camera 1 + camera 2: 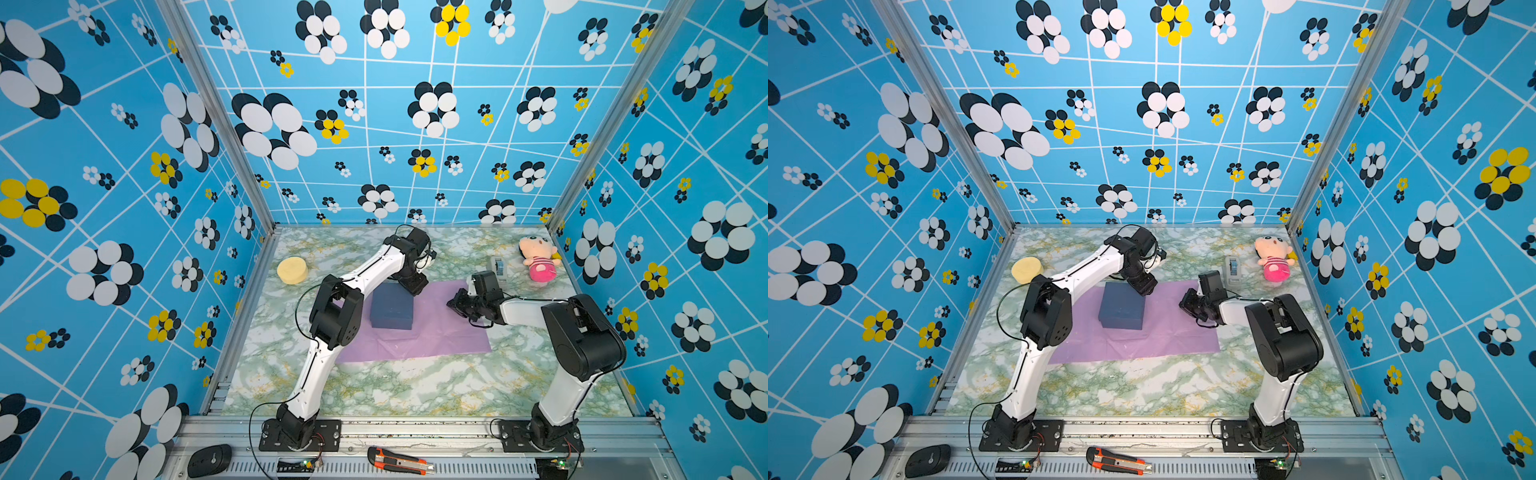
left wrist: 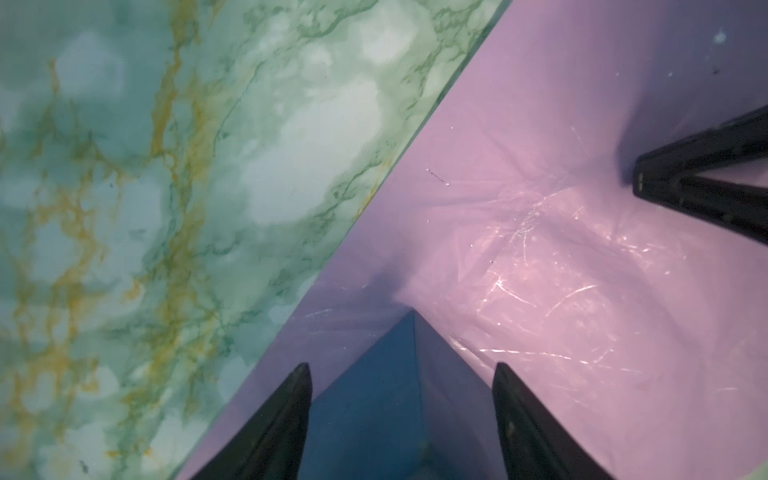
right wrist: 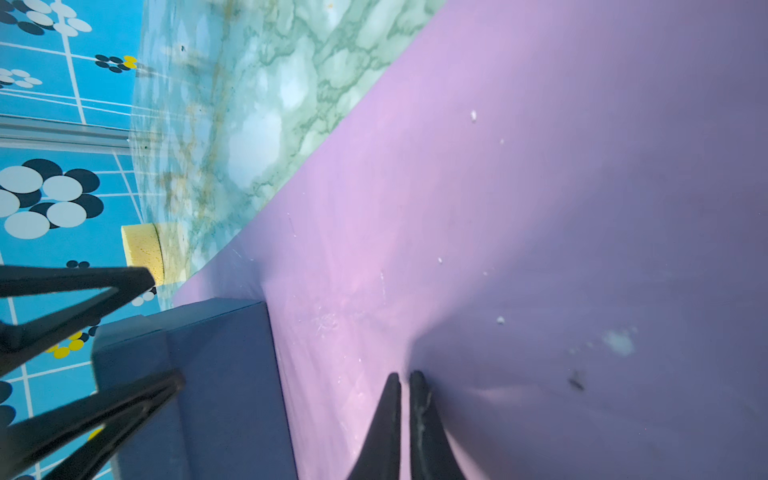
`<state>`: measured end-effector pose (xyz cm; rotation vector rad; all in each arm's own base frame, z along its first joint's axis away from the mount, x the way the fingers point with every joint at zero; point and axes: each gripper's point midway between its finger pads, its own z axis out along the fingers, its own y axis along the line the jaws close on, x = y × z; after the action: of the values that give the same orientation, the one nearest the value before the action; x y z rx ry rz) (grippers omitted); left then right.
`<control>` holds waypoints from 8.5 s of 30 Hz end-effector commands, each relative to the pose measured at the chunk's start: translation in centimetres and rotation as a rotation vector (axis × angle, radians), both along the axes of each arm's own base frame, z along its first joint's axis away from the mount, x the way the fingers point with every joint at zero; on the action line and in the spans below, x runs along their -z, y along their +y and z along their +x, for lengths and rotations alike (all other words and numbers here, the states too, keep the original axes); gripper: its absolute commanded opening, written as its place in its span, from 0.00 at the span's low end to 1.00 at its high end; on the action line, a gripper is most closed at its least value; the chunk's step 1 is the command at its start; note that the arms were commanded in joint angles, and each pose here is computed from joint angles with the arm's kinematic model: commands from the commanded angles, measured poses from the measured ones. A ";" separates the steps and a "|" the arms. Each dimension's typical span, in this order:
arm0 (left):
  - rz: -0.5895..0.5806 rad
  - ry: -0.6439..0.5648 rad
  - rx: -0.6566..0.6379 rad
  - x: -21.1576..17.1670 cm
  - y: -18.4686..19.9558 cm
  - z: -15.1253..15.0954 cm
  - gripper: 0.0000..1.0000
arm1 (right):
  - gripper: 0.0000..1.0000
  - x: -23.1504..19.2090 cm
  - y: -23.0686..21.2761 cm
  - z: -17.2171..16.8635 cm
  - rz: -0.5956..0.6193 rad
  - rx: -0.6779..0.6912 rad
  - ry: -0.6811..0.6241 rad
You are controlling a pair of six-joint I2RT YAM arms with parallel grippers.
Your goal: Wrap the gift box in paper
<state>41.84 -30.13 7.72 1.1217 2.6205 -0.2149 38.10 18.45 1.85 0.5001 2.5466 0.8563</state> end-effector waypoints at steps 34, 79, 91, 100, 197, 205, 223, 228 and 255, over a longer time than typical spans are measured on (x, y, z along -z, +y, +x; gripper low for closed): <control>-0.431 0.210 -0.204 0.0 7.5 0.2 0.78 | 0.09 3.8 -3.1 -3.7 -0.138 0.048 0.174; -0.451 0.100 -1.130 1.6 22.0 -11.6 0.35 | 0.41 -1.2 1.9 -4.3 -0.126 -0.135 0.029; -0.406 0.077 -1.193 5.8 23.4 -9.1 0.16 | 0.45 1.2 -1.2 -3.9 -0.180 -0.008 0.098; -0.398 0.078 -1.185 7.7 23.6 -7.2 0.15 | 0.62 -8.6 2.1 -0.7 -0.283 -0.203 -0.218; -0.478 0.044 -1.340 5.0 25.3 -11.1 0.37 | 0.70 -6.0 10.0 -8.4 -0.009 -0.493 0.186; -0.480 0.039 -1.337 4.8 25.3 -11.2 0.37 | 0.59 -5.8 10.1 -8.1 -0.023 -0.424 0.181; -0.465 0.012 -1.332 4.1 25.7 -11.2 0.37 | 0.48 -6.4 10.9 -8.2 0.011 -0.413 0.160; -0.459 0.006 -1.329 4.1 25.8 -11.2 0.37 | 0.49 -6.5 10.9 -8.1 0.012 -0.409 0.149; -0.417 -0.005 -1.278 5.8 25.9 -4.2 0.39 | 0.77 -1.9 -11.4 -4.9 -0.111 -0.110 0.248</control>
<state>37.70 -4.47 2.68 -0.7265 2.5153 -0.4312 34.37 5.97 5.10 0.5554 2.7441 0.6557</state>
